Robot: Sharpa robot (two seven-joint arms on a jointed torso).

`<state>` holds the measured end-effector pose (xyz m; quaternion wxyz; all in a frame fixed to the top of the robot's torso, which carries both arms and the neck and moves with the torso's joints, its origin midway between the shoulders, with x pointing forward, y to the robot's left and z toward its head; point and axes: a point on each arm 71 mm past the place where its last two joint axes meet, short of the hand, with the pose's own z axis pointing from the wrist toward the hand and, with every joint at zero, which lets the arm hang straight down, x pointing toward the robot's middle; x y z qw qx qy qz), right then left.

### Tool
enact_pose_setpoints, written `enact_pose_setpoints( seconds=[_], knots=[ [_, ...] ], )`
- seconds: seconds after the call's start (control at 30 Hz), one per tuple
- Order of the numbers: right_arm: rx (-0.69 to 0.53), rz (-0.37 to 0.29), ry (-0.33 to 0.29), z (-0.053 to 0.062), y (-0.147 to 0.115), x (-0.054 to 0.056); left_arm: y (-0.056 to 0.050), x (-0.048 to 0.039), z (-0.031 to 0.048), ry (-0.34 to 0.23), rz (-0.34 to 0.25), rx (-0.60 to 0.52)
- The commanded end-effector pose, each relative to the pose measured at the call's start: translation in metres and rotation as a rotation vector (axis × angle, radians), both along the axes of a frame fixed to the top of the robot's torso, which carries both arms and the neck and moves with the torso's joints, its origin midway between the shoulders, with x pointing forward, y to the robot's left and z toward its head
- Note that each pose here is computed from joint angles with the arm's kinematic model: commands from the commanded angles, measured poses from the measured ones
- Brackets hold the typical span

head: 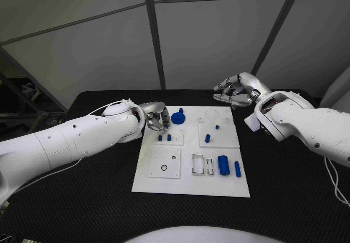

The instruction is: Assemble the parts on the task board

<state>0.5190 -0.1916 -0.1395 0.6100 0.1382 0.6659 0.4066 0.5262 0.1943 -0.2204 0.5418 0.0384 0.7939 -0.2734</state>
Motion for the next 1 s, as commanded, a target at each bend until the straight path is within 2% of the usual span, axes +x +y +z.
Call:
enact_pose_setpoints(
  seconds=[0.03,0.47,1.0],
  knots=[
    [-0.001,0.009,-0.006,0.0014,0.0008,-0.0002,-0.0052,-0.0025,-0.0019,0.018,-0.023,-0.007],
    [-0.001,0.009,-0.005,0.0013,0.0008,-0.0002,-0.0074,-0.003,-0.0014,0.012,-0.031,-0.015],
    [-0.002,0.008,-0.005,0.0012,0.0007,-0.0001,-0.0066,-0.0021,-0.0042,0.037,-0.019,0.005]
  ],
)
